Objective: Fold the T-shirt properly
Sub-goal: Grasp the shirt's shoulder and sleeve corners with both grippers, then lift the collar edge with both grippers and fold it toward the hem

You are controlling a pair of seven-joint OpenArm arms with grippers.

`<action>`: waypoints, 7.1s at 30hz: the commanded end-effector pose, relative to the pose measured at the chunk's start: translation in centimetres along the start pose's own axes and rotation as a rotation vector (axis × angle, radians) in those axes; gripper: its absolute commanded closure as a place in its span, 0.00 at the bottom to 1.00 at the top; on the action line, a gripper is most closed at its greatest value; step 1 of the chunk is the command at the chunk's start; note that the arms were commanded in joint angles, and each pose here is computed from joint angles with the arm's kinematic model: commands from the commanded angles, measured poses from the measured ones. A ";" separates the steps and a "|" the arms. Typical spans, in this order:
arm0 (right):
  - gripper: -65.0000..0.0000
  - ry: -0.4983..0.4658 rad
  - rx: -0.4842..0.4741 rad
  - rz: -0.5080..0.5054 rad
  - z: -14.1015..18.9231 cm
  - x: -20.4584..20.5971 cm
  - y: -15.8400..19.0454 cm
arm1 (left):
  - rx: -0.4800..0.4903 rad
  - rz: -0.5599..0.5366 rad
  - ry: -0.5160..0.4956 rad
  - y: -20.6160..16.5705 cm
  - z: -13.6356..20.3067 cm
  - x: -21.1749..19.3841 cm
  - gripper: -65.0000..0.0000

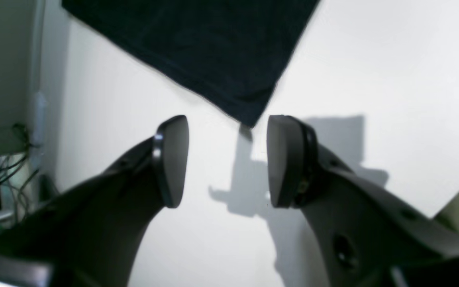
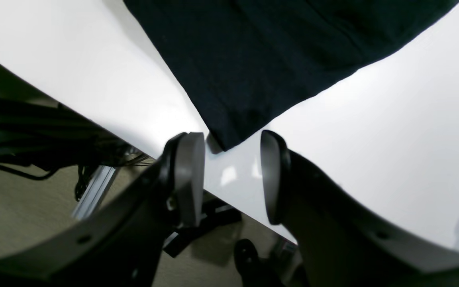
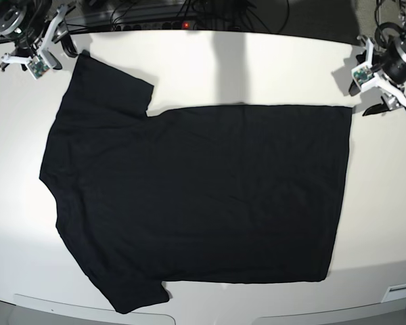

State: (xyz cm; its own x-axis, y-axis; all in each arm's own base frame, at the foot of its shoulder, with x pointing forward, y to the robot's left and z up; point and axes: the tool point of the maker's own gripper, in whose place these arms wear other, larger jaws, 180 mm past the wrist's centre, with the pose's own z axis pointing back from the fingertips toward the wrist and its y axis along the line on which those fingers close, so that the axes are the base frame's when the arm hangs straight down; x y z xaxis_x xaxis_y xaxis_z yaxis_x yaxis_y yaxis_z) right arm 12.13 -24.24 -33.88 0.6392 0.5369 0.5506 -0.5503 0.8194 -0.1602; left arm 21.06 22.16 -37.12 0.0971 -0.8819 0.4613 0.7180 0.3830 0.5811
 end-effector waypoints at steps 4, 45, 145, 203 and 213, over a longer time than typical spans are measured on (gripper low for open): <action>0.63 0.001 -0.003 0.009 0.3 0.3 -0.1 | -0.088 -0.040 -0.025 -1.6 -1.9 0.1 0.53; 0.63 0.012 -0.027 -0.059 0.1 -0.6 0.7 | -0.293 -0.114 0.144 -4.7 -8.9 -3.3 1.00; 1.00 0.232 -0.105 0.461 -8.0 -4.7 -4.3 | -0.274 0.567 0.055 -7.2 -3.8 -0.6 1.00; 1.00 -0.030 -0.354 0.260 -11.9 5.0 -13.8 | 0.148 0.735 -0.160 7.1 -8.5 2.0 1.00; 0.68 0.011 -0.419 0.351 -11.4 4.7 -14.9 | 0.146 0.669 -0.099 6.9 -8.7 1.1 0.71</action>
State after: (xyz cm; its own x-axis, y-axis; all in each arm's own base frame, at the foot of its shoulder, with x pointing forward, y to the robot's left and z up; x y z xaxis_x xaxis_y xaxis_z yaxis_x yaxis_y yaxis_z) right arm 28.43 -30.79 -39.81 0.4823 0.7831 0.3925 -0.5000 0.6140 -0.6107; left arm 31.19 20.88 -39.83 0.4544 -0.4130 0.7892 0.4369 0.8755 0.2066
